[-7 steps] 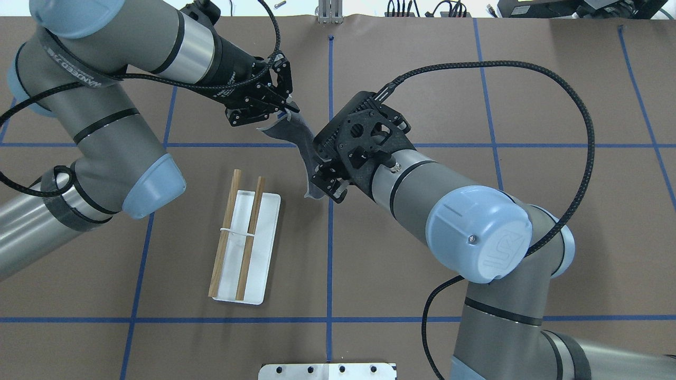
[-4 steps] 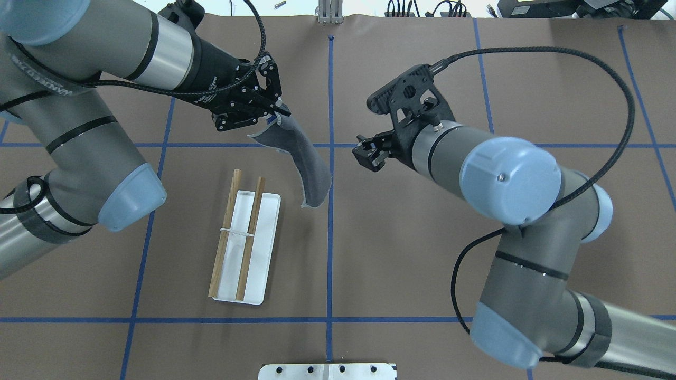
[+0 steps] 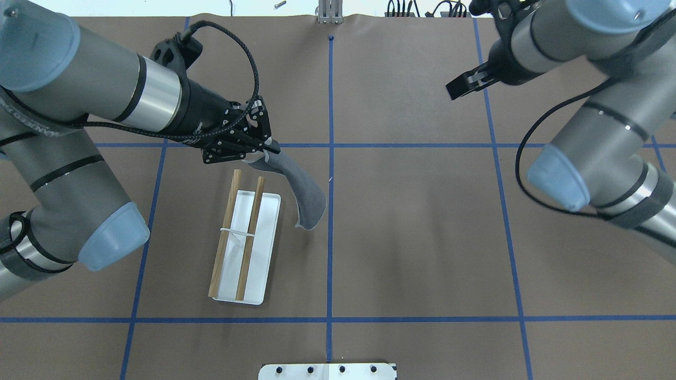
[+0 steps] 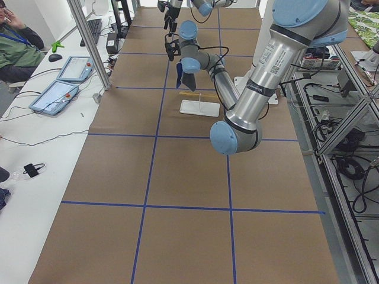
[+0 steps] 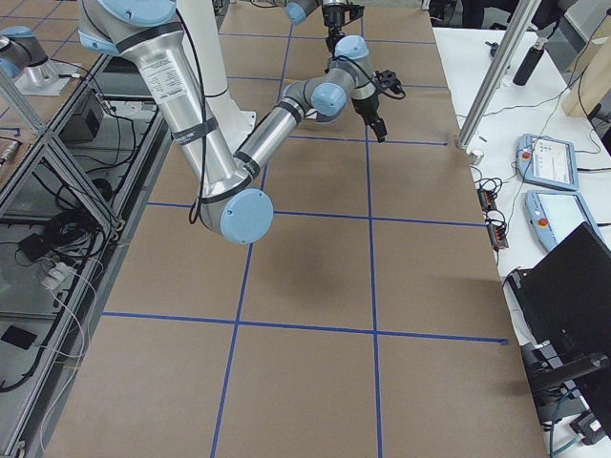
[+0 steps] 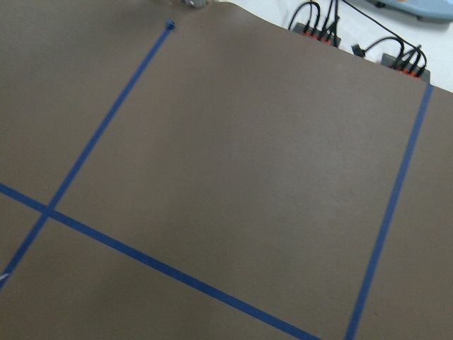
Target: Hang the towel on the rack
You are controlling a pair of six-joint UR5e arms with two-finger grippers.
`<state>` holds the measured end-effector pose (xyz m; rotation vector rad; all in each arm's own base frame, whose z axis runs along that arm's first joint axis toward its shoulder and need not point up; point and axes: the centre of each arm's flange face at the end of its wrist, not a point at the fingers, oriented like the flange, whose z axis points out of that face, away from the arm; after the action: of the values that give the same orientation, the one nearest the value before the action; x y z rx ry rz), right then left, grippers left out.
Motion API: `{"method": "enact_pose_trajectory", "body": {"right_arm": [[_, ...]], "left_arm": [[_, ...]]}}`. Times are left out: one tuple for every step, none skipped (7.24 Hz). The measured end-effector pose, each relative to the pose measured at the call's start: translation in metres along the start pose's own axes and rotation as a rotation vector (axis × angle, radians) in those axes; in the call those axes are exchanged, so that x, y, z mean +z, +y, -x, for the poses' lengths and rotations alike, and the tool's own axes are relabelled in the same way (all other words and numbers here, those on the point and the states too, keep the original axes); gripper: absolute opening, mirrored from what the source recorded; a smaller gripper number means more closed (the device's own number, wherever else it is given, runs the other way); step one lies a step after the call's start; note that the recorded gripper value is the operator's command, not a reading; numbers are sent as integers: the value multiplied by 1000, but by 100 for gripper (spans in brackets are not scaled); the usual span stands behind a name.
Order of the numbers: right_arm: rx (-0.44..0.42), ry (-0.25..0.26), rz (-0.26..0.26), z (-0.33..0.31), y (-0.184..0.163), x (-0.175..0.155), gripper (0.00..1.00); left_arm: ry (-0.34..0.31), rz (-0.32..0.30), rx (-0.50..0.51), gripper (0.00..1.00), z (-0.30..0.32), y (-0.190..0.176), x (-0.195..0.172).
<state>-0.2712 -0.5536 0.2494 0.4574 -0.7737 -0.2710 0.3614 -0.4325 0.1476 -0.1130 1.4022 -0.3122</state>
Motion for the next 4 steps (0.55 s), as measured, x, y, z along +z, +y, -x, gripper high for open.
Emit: {"method": "enact_pose_trajectory", "body": {"right_arm": [[16,7,70,-52,-9,2,100],[31,26,120,-102,-14,2,100],[35,31,158,-153,-16,2,100],[22,26,188,-200,-12,3,100]], "left_arm": [[-27,20,79,0,21,7,5],[-52,34,160,0,44,10,4],[-76,48,229,0,64,10,1],[-98,60,280,0,83,5,-3]]}}
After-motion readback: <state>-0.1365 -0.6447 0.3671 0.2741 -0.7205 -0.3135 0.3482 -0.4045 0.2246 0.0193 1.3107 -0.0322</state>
